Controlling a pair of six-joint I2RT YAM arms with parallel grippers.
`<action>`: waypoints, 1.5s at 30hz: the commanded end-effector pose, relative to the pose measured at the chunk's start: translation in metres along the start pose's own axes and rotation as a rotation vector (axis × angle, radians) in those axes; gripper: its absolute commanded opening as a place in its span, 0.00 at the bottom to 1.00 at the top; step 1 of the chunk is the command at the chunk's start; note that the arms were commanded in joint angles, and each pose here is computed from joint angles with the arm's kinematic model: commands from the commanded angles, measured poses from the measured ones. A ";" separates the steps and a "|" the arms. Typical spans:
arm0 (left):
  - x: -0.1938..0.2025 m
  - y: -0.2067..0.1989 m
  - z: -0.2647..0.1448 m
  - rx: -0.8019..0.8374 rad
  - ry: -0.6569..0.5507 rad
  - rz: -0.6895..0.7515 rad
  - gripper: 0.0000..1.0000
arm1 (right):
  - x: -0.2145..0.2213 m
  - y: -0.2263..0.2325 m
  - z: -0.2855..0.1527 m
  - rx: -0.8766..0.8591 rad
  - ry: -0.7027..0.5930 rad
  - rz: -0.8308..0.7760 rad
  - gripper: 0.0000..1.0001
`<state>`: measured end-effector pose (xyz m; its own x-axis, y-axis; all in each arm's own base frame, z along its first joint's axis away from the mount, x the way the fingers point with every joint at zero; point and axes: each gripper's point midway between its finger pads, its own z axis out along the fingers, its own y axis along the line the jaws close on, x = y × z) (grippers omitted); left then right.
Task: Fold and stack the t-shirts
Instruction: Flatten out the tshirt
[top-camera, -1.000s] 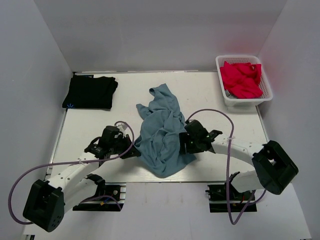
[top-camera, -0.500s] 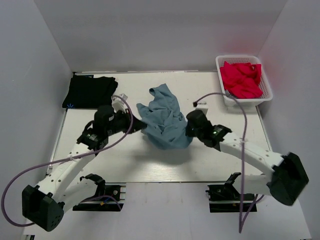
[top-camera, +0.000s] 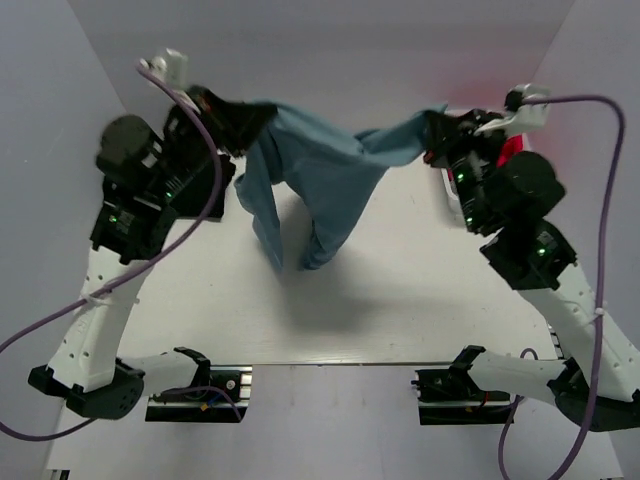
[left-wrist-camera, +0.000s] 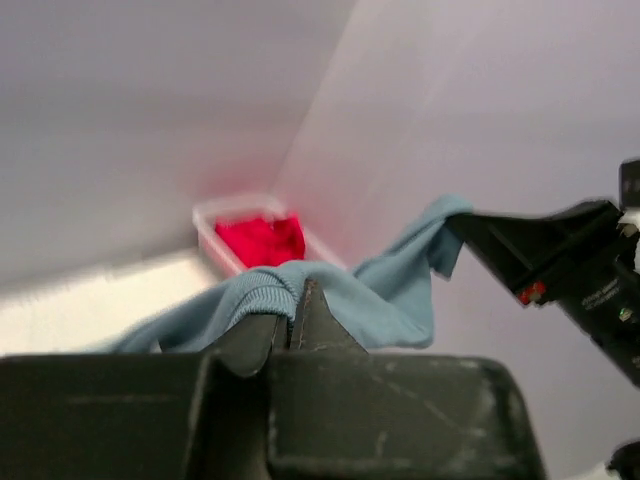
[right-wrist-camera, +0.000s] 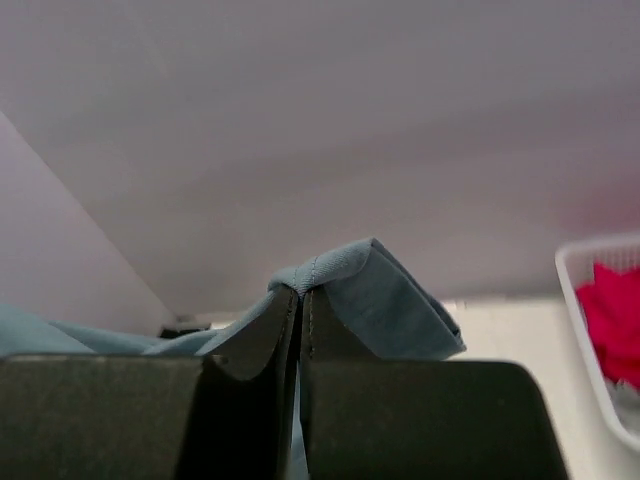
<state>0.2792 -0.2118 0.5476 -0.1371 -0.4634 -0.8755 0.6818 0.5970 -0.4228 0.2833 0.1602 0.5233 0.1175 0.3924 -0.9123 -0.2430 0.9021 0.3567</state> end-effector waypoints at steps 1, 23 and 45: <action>-0.085 -0.051 -0.021 0.078 -0.163 0.130 0.00 | -0.094 0.010 -0.015 -0.057 -0.189 -0.023 0.00; -0.154 -0.130 -0.054 0.339 -0.303 0.262 0.00 | -0.218 0.031 -0.071 -0.258 -0.482 0.008 0.00; 0.178 0.300 0.160 -0.649 0.271 0.161 1.00 | 0.250 -0.135 0.212 0.505 0.262 -0.346 0.04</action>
<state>0.5540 -0.2333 0.2639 -0.3925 -0.1591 -0.9059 0.2008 0.9464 -0.2532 0.5278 0.1739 0.3013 -0.1523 -0.0715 -0.9857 0.2423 0.9642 -0.1074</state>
